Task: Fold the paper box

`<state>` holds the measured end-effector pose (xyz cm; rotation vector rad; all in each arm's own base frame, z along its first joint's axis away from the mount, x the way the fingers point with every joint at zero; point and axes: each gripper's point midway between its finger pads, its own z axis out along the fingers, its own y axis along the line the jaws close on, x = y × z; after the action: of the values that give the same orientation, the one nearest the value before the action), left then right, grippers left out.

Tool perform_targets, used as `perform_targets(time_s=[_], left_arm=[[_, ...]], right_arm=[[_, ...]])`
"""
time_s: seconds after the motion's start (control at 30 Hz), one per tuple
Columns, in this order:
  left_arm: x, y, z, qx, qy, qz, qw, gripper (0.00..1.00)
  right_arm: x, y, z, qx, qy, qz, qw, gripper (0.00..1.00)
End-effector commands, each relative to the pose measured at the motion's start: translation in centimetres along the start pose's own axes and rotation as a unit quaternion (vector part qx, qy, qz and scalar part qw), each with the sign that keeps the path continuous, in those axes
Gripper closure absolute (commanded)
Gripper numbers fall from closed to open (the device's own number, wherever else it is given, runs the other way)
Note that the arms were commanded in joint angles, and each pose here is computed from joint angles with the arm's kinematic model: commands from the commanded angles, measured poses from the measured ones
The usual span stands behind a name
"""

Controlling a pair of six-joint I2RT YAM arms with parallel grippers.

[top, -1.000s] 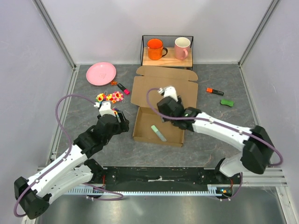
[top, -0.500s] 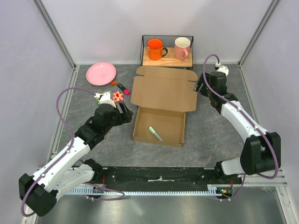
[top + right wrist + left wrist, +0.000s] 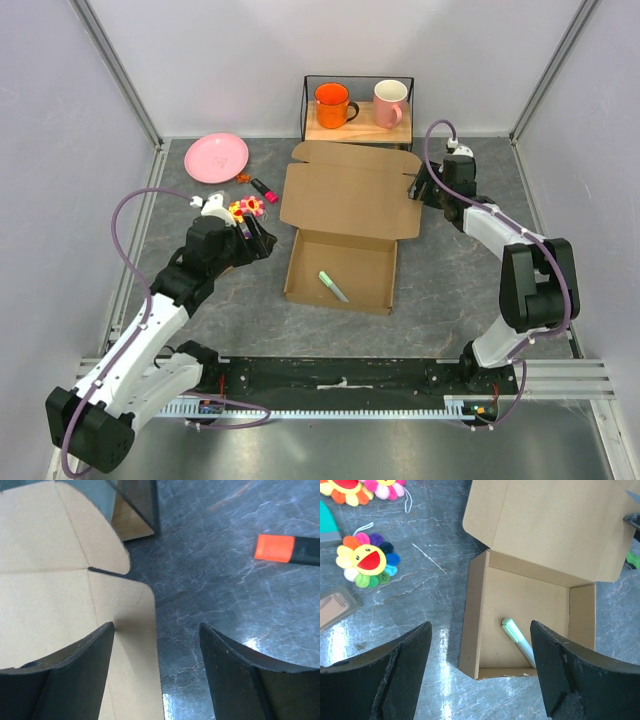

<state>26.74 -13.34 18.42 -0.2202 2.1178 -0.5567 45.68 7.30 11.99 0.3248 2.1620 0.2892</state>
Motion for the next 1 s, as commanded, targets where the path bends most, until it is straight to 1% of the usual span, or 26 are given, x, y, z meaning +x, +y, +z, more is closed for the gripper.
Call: perform_targets(time_s=[0.0,0.1,0.2,0.23,0.27,0.3,0.37,0.4,0.43,0.5,0.57,0.6,0.67,0.7,0.83,0.9,0.97], left_arm=[[-1.6,-1.0,-0.6,0.029,-0.007,0.003,1.0,0.14],[-1.9,-1.0,-0.1,0.039,0.0,-0.02,0.999,0.14],[-2.1,-1.0,0.2,0.054,0.0,-0.041,0.998,0.14],[-2.1,-0.6,0.3,0.053,-0.002,-0.048,0.997,0.14],[-2.4,-0.8,0.4,0.059,-0.007,-0.051,0.997,0.14],[-2.5,-0.9,0.3,0.065,-0.006,-0.055,0.996,0.14],[-2.7,-0.7,0.4,0.064,-0.012,-0.058,0.996,0.14],[-2.8,-0.6,0.4,0.062,-0.013,-0.059,0.996,0.14],[-3.0,-0.5,0.5,0.061,-0.016,-0.062,0.996,0.14],[-3.4,-0.6,0.5,0.063,-0.023,-0.065,0.996,0.14],[-3.7,-0.5,0.6,0.063,-0.03,-0.067,0.995,0.14],[-3.9,-0.5,0.7,0.065,-0.035,-0.069,0.995,0.14],[-4.3,-0.6,0.8,0.068,-0.043,-0.07,0.994,0.14],[-4.5,-0.6,0.8,0.068,-0.047,-0.072,0.994,0.14],[-5.1,-0.9,1.4,0.078,-0.061,-0.073,0.992,0.13],[-5.3,-1.0,1.8,0.081,-0.064,-0.068,0.992,0.12],[-5.3,-0.7,2.2,0.077,-0.063,-0.063,0.993,0.12]], right_arm=[[-0.3,2.6,0.4,-0.08,-0.022,-0.003,0.997,0.25],[-0.4,3.3,0.4,-0.104,-0.031,-0.003,0.994,0.29],[0.0,3.7,0.7,-0.119,-0.022,-0.004,0.993,0.33],[0.2,4.1,0.7,-0.129,-0.019,-0.004,0.992,0.39],[0.3,4.2,0.7,-0.133,-0.017,-0.003,0.991,0.41],[0.2,4.3,0.7,-0.136,-0.019,-0.003,0.99,0.49],[0.3,4.3,0.5,-0.138,-0.02,-0.001,0.99,0.57],[0.1,4.5,0.3,-0.14,-0.025,-0.002,0.99,0.65],[0.0,4.5,0.1,-0.14,-0.029,-0.004,0.99,0.69],[0.0,4.3,-0.2,-0.138,-0.033,-0.005,0.99,0.74],[-0.1,4.5,-0.8,-0.144,-0.037,-0.013,0.989,0.76],[-0.2,4.6,-1.0,-0.147,-0.04,-0.015,0.988,0.8],[-0.5,5.1,-1.5,-0.156,-0.045,-0.026,0.986,0.84],[-0.4,5.4,-1.8,-0.16,-0.045,-0.031,0.986,0.88],[-0.5,6.4,-3.7,-0.173,-0.064,-0.059,0.981,0.97],[-1.0,7.4,-5.2,-0.187,-0.088,-0.077,0.975,1.0],[-0.2,7.7,-6.2,-0.196,-0.092,-0.084,0.973,1.0]])
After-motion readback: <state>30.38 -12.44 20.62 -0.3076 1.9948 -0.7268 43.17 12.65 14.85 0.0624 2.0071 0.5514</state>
